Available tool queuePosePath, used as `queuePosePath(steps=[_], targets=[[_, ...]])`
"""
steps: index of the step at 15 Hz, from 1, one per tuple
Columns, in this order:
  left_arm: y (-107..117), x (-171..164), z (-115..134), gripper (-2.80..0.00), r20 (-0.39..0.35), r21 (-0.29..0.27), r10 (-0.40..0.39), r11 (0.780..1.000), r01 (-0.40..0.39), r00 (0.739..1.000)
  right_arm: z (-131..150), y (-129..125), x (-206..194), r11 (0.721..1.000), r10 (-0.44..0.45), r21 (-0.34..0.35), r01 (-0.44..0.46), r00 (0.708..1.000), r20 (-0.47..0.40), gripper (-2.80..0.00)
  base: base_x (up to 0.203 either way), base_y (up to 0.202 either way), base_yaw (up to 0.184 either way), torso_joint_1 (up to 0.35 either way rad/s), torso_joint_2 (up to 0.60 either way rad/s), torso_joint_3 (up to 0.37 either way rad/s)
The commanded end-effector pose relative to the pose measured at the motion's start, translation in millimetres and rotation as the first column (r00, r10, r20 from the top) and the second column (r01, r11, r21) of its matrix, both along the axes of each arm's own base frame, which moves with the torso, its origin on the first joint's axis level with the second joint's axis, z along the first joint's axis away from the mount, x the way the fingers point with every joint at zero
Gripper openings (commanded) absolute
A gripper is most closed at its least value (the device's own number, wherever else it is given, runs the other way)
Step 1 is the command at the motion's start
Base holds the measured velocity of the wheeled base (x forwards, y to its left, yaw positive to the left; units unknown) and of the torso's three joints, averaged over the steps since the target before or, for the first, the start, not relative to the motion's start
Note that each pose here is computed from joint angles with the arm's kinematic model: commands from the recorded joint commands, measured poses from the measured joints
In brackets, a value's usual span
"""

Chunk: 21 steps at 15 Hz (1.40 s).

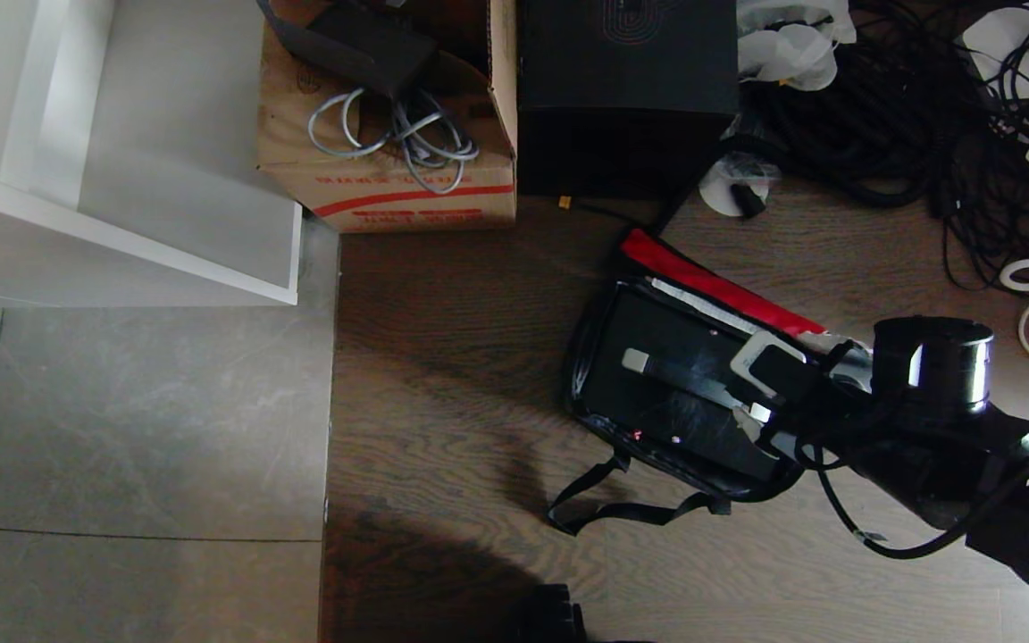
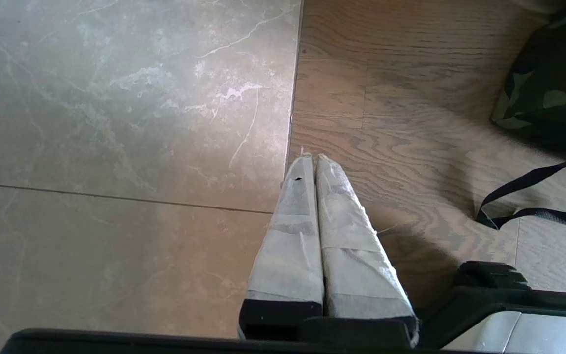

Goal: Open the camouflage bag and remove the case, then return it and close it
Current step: Grip the handle

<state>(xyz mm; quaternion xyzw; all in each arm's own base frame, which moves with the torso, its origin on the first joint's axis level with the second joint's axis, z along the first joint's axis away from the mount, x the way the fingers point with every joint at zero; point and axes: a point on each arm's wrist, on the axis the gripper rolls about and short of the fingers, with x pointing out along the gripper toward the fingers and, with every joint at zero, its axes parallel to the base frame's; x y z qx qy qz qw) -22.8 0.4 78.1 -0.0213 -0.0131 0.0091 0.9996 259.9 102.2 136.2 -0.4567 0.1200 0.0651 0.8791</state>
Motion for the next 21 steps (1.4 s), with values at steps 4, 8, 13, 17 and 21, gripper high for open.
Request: queuePosePath(steps=[4, 8, 13, 17, 21], targets=[[0.0, 0.7, -2.4, -2.8, -0.008, -0.001, 0.0, 1.0, 0.0, 1.0, -1.2, 0.5, 1.1, 1.0, -0.001, -0.006, 0.001, 1.0, 0.0, 0.0, -0.102, 0.0, 0.001, 0.003, 0.0, 0.002], [0.0, 0.6, -2.1, -2.8, -0.007, -0.001, 0.001, 1.0, -0.001, 1.0, 0.0, 0.8, 1.8, 1.0, -0.001, -0.004, 0.001, 1.0, 0.006, 0.0, -0.17, 0.0, -0.002, 0.004, 0.0, 0.001], [0.0, 0.7, -2.5, -2.8, -0.009, 0.001, 0.001, 1.0, -0.001, 1.0, -1.2, 1.7, 4.0, 1.0, -0.001, -0.002, 0.001, 1.0, 0.01, 0.0, 0.0, 0.0, 0.0, 0.0, 0.0, 0.0], [0.0, 0.6, -2.2, -2.8, -0.008, -0.001, 0.0, 1.0, 0.0, 1.0, -2.7, 2.8, 6.6, 1.0, 0.0, 0.004, -0.001, 0.999, 0.035, 0.0, 0.0, 0.0, 0.0, 0.0, 0.0, 0.0], [0.0, 0.6, -2.2, -2.8, -0.008, 0.0, 0.001, 1.0, -0.001, 1.0, -1.1, 2.5, 5.8, 1.0, 0.002, 0.006, -0.002, 0.999, 0.04, 0.0, 0.0, 0.0, 0.0, 0.0, 0.0, 0.0]])
